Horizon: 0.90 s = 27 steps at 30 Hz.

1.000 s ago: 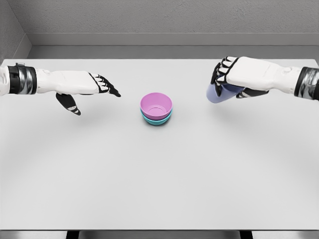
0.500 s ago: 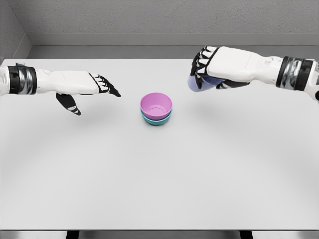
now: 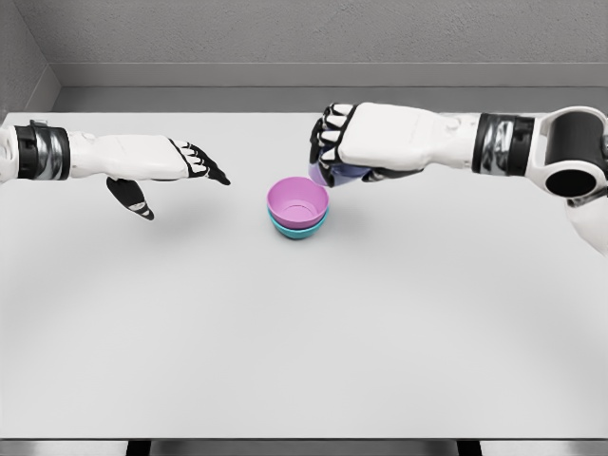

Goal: Stacking bowl and cup with both arms

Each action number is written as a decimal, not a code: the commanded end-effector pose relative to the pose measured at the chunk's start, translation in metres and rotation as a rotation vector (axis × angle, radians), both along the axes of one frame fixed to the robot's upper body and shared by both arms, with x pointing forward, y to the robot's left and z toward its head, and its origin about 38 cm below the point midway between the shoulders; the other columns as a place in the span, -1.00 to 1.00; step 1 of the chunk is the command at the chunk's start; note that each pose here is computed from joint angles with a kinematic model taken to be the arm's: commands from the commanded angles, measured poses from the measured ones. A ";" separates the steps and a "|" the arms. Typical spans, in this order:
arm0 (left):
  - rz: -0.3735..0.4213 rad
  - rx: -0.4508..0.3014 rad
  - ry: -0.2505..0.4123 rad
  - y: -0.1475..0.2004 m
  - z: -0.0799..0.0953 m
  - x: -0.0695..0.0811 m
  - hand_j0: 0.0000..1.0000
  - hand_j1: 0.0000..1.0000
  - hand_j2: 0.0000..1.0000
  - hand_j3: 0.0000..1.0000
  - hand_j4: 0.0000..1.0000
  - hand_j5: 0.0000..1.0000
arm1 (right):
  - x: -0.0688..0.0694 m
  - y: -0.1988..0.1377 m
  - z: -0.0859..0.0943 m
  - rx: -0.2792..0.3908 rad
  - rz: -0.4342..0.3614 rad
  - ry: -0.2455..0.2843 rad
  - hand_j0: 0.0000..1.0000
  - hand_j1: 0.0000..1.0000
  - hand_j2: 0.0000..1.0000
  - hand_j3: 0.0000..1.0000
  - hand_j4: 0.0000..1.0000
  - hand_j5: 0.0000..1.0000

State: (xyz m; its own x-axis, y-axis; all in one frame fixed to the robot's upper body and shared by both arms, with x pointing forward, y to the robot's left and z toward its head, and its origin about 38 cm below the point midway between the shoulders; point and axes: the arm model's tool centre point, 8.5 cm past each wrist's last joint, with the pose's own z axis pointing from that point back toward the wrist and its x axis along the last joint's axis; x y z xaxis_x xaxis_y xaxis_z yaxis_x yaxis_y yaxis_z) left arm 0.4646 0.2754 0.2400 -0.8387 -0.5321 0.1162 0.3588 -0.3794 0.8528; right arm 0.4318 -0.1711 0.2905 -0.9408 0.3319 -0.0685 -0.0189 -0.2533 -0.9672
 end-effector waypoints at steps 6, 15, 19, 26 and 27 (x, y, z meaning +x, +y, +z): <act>0.004 -0.007 0.000 0.000 0.001 0.000 1.00 1.00 1.00 1.00 1.00 1.00 | -0.013 0.031 -0.006 -0.003 0.086 0.010 -0.18 -0.18 -0.18 -0.18 -0.18 -0.18; 0.003 -0.005 0.001 0.000 0.001 0.000 1.00 1.00 1.00 1.00 1.00 1.00 | -0.016 0.042 -0.017 -0.029 0.108 0.016 -0.18 -0.18 -0.18 -0.18 -0.18 -0.18; 0.003 -0.005 0.001 0.000 0.001 0.000 1.00 1.00 1.00 1.00 1.00 1.00 | -0.015 0.047 -0.018 -0.020 0.113 0.020 -0.18 -0.18 -0.18 -0.18 -0.18 -0.18; 0.003 -0.005 0.001 0.000 0.001 0.000 1.00 1.00 1.00 1.00 1.00 1.00 | -0.005 0.041 -0.022 -0.026 0.077 0.036 -0.18 -0.18 -0.18 -0.18 -0.18 -0.18; 0.003 -0.005 0.001 0.000 0.001 0.000 1.00 1.00 1.00 1.00 1.00 1.00 | -0.005 0.040 -0.022 -0.028 0.076 0.035 -0.18 -0.18 -0.18 -0.18 -0.18 -0.18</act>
State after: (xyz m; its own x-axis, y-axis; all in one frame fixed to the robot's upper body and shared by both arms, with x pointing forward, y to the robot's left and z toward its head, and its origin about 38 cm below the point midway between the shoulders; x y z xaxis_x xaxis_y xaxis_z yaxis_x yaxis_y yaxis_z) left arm 0.4646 0.2754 0.2400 -0.8387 -0.5321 0.1162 0.3588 -0.3794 0.8528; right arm 0.4250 -0.1288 0.2692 -0.9674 0.2481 -0.0501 -0.0236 -0.2854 -0.9581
